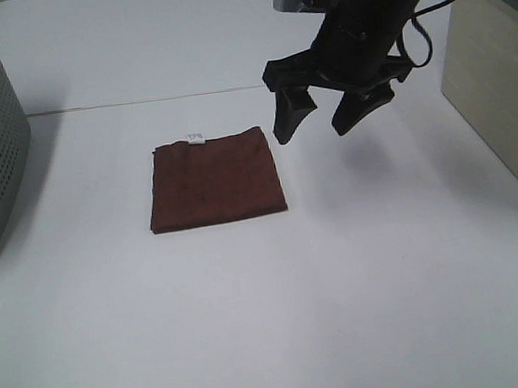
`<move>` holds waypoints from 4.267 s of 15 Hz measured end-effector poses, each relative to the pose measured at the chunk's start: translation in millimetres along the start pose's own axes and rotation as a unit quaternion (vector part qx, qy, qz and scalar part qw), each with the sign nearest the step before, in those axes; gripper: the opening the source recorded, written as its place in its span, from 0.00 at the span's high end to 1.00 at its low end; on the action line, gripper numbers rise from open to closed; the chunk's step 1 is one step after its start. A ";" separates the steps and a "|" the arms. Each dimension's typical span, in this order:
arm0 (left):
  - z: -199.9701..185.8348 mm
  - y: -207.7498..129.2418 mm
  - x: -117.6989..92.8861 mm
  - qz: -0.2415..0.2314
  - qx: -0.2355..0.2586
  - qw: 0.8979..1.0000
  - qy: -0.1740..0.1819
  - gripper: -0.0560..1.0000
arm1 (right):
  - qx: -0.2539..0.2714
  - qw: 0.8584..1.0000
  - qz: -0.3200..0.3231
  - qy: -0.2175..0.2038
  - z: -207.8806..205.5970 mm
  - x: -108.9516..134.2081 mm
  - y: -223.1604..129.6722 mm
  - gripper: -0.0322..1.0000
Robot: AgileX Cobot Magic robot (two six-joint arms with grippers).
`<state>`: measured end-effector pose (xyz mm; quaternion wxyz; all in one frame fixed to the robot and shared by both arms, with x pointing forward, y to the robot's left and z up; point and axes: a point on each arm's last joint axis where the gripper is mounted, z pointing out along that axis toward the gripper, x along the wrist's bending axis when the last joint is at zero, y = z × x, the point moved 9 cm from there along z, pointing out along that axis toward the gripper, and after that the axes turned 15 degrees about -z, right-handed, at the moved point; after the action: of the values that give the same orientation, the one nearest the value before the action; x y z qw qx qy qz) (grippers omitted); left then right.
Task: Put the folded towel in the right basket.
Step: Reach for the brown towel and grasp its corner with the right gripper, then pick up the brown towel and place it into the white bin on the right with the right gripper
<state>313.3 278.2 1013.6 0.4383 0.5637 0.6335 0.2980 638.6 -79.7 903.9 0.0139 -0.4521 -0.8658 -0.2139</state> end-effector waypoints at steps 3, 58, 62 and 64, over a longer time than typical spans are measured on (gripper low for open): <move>0.0 0.0 0.0 0.000 0.000 1.000 0.000 0.95 | 0.002 0.996 0.045 0.077 24.9 -11.9 7.3 0.23; 0.0 0.0 0.0 0.000 0.000 1.000 0.000 0.95 | -0.122 0.961 -0.081 -0.234 -198.2 -78.4 87.4 0.92; 0.0 0.0 0.0 0.000 0.000 1.000 0.000 0.95 | -0.158 0.955 0.002 -0.252 -251.4 -137.5 58.9 0.92; 0.0 0.0 0.0 0.000 0.000 1.000 0.000 0.95 | -0.172 0.947 0.046 -0.268 -277.8 -169.6 37.9 0.92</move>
<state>313.3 278.2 1013.6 0.4383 0.5637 0.6335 0.2980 721.6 -298.9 1132.9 -0.2865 -0.5276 -0.7659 -0.2299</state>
